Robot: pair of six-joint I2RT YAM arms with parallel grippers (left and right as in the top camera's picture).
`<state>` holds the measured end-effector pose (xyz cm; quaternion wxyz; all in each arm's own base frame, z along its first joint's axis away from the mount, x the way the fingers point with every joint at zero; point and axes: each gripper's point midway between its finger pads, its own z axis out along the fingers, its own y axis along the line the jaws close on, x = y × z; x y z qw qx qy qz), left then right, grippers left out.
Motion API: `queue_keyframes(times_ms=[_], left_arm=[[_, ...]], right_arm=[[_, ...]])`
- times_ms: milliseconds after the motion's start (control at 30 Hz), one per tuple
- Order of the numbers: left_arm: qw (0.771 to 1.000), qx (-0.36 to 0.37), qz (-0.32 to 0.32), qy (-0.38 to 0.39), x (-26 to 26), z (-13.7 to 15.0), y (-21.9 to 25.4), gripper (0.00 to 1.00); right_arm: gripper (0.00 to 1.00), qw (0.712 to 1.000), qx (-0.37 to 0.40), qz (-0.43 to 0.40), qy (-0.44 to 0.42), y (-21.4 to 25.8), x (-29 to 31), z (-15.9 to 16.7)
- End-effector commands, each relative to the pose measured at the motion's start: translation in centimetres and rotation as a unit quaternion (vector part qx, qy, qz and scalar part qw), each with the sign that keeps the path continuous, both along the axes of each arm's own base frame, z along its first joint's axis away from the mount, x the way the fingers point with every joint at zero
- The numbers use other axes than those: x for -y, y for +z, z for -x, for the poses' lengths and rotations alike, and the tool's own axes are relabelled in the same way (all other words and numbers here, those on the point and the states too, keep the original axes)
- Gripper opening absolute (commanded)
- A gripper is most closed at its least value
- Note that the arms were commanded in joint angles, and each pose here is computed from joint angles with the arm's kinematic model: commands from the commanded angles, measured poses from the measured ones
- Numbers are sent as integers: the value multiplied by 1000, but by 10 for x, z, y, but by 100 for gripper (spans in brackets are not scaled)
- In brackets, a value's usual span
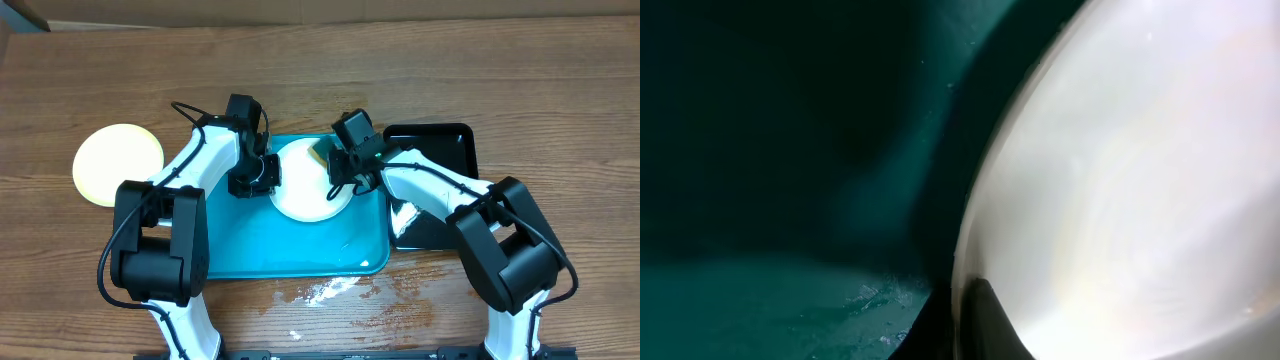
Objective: Clean dirty plates on tray and stack at the side
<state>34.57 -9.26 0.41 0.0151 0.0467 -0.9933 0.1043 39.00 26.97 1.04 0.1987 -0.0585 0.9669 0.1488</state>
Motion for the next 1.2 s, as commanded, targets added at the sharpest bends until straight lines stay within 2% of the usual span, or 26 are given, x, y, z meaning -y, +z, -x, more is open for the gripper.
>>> queue_keyframes(times_ms=[0, 1000, 1167], left_arm=[[999, -25, -36, -18, -12, 13, -18, 4], [999, -24, -36, -24, -12, 13, -18, 4], [999, -24, -36, -24, -12, 13, -18, 4]], right_arm=[[4, 1000, -7, 20, 5, -29, 7, -1], [4, 994, 40, -53, 82, -12, -30, -13], [4, 985, 39, -119, 116, 2, -51, -10]])
